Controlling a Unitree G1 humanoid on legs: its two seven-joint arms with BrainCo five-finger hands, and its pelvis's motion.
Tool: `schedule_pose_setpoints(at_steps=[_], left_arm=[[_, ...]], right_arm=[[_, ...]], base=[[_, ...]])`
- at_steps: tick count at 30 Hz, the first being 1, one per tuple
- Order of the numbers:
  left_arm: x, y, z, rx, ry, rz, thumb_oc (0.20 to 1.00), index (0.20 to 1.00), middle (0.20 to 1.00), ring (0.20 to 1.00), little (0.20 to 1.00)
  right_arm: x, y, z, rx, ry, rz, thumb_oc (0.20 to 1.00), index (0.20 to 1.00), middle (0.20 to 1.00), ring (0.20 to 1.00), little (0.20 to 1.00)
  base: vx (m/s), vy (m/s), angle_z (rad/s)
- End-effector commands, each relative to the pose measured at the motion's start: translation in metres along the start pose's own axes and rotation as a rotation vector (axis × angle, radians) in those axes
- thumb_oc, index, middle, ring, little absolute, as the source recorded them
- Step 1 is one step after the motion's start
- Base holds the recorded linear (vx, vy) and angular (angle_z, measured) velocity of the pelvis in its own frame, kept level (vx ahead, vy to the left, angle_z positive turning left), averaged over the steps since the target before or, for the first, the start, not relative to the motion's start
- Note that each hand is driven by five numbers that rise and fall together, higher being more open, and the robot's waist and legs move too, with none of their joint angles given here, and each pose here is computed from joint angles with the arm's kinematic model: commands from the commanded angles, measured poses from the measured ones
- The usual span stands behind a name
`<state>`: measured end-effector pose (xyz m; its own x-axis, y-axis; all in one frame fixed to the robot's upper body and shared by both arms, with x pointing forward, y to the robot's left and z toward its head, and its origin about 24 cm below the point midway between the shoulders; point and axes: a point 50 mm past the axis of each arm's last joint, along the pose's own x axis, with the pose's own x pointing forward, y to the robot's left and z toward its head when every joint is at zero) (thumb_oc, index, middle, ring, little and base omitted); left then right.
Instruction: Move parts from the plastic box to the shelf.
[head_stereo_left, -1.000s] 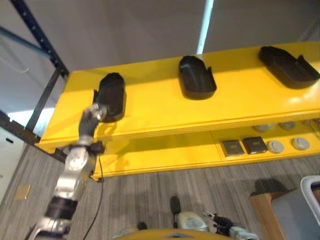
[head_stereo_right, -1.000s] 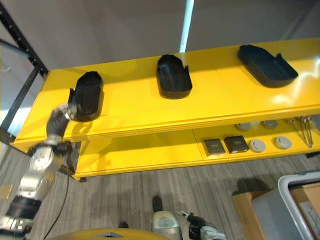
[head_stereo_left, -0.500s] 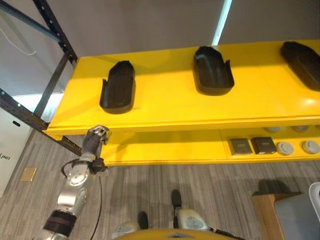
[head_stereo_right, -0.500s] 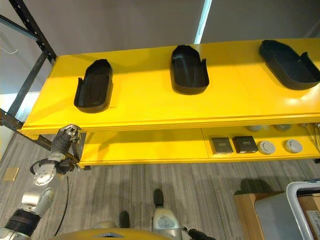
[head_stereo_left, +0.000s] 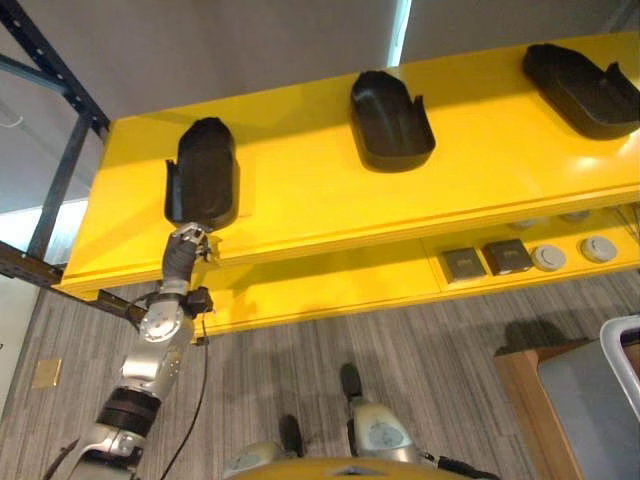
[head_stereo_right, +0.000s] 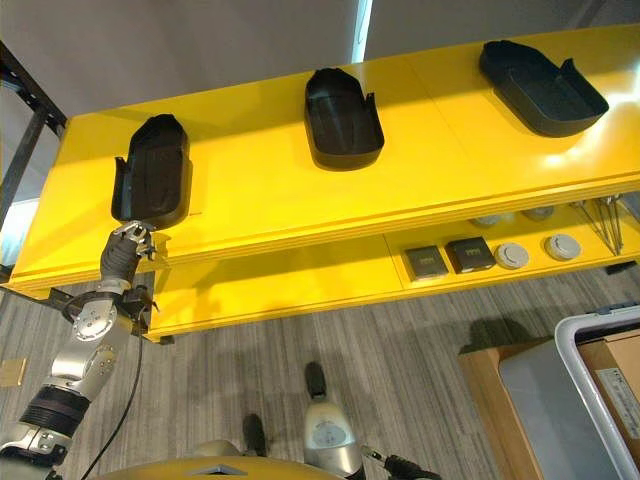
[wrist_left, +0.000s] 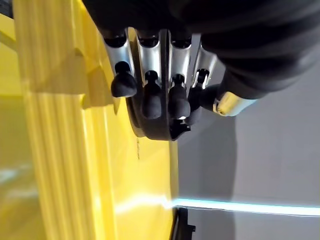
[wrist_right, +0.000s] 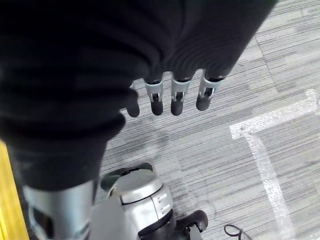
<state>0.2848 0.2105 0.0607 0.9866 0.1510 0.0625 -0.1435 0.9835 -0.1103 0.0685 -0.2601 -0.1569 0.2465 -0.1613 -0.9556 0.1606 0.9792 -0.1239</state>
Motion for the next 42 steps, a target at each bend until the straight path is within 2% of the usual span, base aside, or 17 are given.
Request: schedule_pose_setpoints(at_steps=[1,16,21,25,27,42], left_arm=[[0.022,-0.003,0.029,-0.005,-0.145,0.043,0.2,0.2,0.2,0.2,0.2],[0.044,0.0,0.04,-0.06,-0.18,0.129,0.2,0.2,0.2,0.2,0.2],[0.042,-0.01,0.068,-0.211,-0.34,0.016,0.2,0.2,0.2,0.2,0.2],[0.025,-0.031,0.111,-0.236,-0.545,-0.125,0.2,0.2,0.2,0.2,0.2],[0.017,-0.037,0.124,-0.215,-0.589,-0.157,0.2,0.2,0.2,0.2,0.2],[0.009,-0.024,0.098,-0.138,-0.447,-0.039,0.2,0.2,0.2,0.2,0.2]], right_arm=[[0.0,-0.008,0.01,-0.056,-0.007,0.001,1.0,1.0,1.0,1.0,1.0],[0.0,-0.004,0.034,-0.066,-0.064,0.028,1.0,1.0,1.0,1.0,1.0],[0.0,-0.003,0.036,-0.065,-0.067,0.028,1.0,1.0,1.0,1.0,1.0],[0.001,-0.004,0.033,-0.041,-0.055,0.026,1.0,1.0,1.0,1.0,1.0],[0.001,-0.004,0.032,-0.034,-0.051,0.027,1.0,1.0,1.0,1.0,1.0],[0.0,-0.008,0.032,0.011,-0.06,0.011,1.0,1.0,1.0,1.0,1.0]], base=[[0.01,-0.002,-0.17],[-0.01,-0.004,-0.01],[0.0,-0.007,0.13],[0.03,-0.016,0.05],[0.02,-0.018,-0.13],[-0.01,0.016,0.01]])
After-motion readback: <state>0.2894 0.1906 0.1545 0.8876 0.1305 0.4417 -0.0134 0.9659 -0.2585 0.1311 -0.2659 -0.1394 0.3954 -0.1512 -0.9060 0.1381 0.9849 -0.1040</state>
